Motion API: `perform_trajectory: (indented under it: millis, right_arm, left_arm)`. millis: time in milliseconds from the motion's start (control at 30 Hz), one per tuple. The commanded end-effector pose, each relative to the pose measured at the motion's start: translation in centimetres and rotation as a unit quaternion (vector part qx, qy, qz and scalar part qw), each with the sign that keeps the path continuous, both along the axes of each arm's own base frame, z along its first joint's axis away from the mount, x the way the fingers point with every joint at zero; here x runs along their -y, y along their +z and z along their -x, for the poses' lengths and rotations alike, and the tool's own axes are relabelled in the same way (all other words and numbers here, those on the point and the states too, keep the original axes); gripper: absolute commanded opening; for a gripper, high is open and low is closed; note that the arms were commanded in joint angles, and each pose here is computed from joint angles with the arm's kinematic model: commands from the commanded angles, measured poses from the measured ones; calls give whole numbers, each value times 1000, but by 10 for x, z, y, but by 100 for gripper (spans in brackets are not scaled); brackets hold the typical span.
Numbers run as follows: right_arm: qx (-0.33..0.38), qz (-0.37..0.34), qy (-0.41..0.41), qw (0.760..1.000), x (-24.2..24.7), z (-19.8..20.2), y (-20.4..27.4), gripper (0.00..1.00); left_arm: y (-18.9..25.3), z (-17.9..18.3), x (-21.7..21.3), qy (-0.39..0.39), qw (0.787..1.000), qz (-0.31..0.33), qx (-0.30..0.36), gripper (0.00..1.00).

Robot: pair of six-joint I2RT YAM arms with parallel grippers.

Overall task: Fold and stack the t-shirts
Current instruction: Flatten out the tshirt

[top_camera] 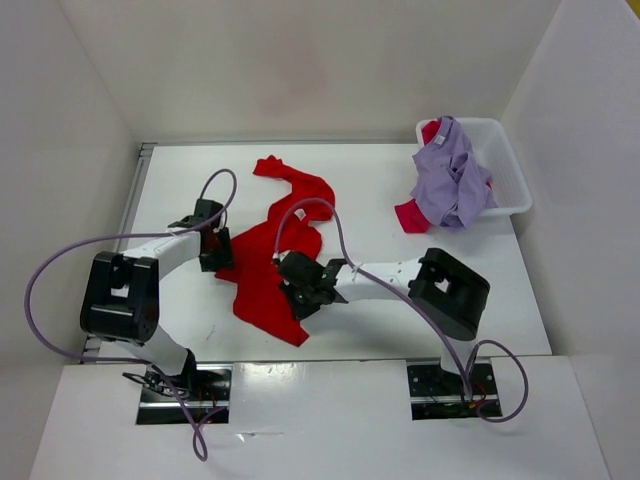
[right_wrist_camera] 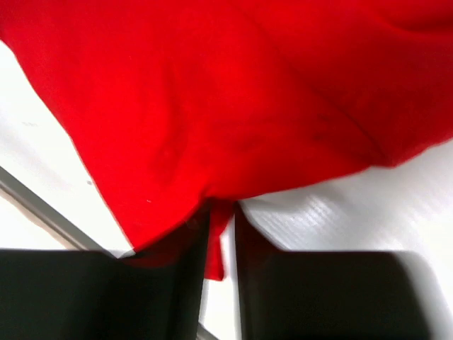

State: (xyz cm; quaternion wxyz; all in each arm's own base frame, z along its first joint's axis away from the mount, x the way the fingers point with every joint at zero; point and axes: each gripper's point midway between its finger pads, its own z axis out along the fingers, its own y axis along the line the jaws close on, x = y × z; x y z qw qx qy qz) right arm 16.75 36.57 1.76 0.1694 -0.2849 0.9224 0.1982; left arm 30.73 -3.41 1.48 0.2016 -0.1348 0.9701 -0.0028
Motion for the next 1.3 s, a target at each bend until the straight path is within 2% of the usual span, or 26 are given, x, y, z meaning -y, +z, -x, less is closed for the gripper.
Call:
perform_trajectory:
  millis: [0, 33, 67, 100, 133, 267, 333, 433, 533, 667, 700, 833, 967, 1033, 1100, 1167, 1200, 1233, 1267]
  right_arm:
    - [-10, -20, 4, 1000, -11, -3, -2, 12]
    - [-17, -19, -1, 1000, -6, -5, -5, 3]
    - [-18, -26, -4, 999, -7, -9, -3, 0]
    - [-22, -38, -16, 999, -2, -19, 1, 0]
    - [-18, -45, -27, 998, 1, -29, 7, 0]
    - [39, -81, -89, 992, 38, -89, 72, 0]
    - [77, -85, -132, 985, 68, -123, 100, 0]
    - [104, -87, -163, 977, 103, -136, 129, 0]
    - [103, -64, -170, 978, 122, -126, 132, 0]
    - [105, -77, -171, 977, 130, -110, 156, 0]
    - [122, -95, -171, 973, 132, -108, 179, 0]
    - [160, -130, -166, 964, 139, -100, 229, 0]
    - [162, -149, -150, 964, 131, -94, 244, 0]
    - [169, -163, -145, 961, 122, -101, 244, 0]
    - [192, -139, -141, 961, 122, -118, 235, 0]
    - [198, -122, -152, 961, 118, -152, 222, 0]
    - [198, -114, -173, 958, 127, -172, 217, 0]
    - [191, -104, -184, 959, 129, -185, 208, 0]
    - [179, -96, -199, 959, 126, -209, 195, 0]
  left_arm:
    - [-16, 4, 8, -27, 999, 12, -22, 46]
    - [-15, 0, 9, -28, 999, 13, -20, 37]
    - [-14, -5, 9, -28, 999, 13, -17, 26]
    - [-14, -4, 9, -34, 999, 10, -18, 16]
    - [-4, -12, 7, -30, 999, 12, 1, 0]
    - [54, -33, -23, -13, 997, -34, 73, 0]
    - [111, -51, -48, 8, 987, -56, 148, 0]
    - [177, -59, -76, 37, 971, -79, 222, 0]
    - [214, -62, -80, 42, 961, -92, 258, 0]
    - [259, -66, -84, 47, 947, -96, 302, 0]
    - [282, -67, -85, 46, 938, -100, 328, 0]
    - [323, -70, -77, 26, 925, -90, 368, 0]
    - [331, -86, -72, 1, 920, -87, 383, 0]
    - [313, -105, -74, -5, 926, -92, 367, 0]
    - [290, -133, -78, -6, 933, -98, 347, 3]
    - [269, -153, -81, -4, 939, -100, 329, 11]
    - [234, -171, -82, -7, 951, -98, 293, 26]
    - [237, -183, -92, 2, 952, -100, 290, 40]
    - [204, -197, -92, -1, 963, -84, 255, 57]
